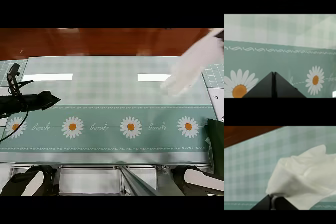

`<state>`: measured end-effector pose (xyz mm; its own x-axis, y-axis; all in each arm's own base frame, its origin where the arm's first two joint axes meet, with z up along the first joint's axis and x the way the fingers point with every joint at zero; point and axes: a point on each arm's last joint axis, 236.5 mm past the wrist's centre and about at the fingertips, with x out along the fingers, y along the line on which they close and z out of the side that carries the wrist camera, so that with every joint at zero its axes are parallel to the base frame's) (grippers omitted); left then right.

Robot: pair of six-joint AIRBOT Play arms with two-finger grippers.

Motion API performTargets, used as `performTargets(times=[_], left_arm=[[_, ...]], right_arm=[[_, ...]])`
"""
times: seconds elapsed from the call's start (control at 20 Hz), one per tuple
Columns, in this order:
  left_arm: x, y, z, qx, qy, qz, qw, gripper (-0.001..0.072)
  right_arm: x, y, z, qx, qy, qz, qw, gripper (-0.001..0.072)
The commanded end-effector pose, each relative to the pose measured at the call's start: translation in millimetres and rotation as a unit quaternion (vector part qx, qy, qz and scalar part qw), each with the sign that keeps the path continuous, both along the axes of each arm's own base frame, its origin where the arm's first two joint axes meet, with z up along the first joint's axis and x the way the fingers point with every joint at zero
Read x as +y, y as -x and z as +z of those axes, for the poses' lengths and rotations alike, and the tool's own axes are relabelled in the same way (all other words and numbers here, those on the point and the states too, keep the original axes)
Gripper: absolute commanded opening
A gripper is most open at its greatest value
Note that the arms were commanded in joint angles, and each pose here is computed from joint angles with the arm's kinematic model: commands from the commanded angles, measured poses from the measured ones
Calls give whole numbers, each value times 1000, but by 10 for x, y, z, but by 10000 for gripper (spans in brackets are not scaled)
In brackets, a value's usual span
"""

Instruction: Fold the shirts.

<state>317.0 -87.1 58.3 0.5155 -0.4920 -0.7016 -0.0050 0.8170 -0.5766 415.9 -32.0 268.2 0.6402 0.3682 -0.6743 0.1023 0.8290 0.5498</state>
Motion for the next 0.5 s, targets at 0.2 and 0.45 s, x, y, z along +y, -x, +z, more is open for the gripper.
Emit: performTargets(times=[0.2, 0.45], left_arm=[[-11, -75, 75, -25, 3, -2, 1000, 21], [229, -328, 179, -71, -11, 52, 996, 21]], right_arm=[[-1239, 875, 103, 31, -2, -146, 989, 21], [-1797, 1489, -31, 81, 13, -242, 967, 20]])
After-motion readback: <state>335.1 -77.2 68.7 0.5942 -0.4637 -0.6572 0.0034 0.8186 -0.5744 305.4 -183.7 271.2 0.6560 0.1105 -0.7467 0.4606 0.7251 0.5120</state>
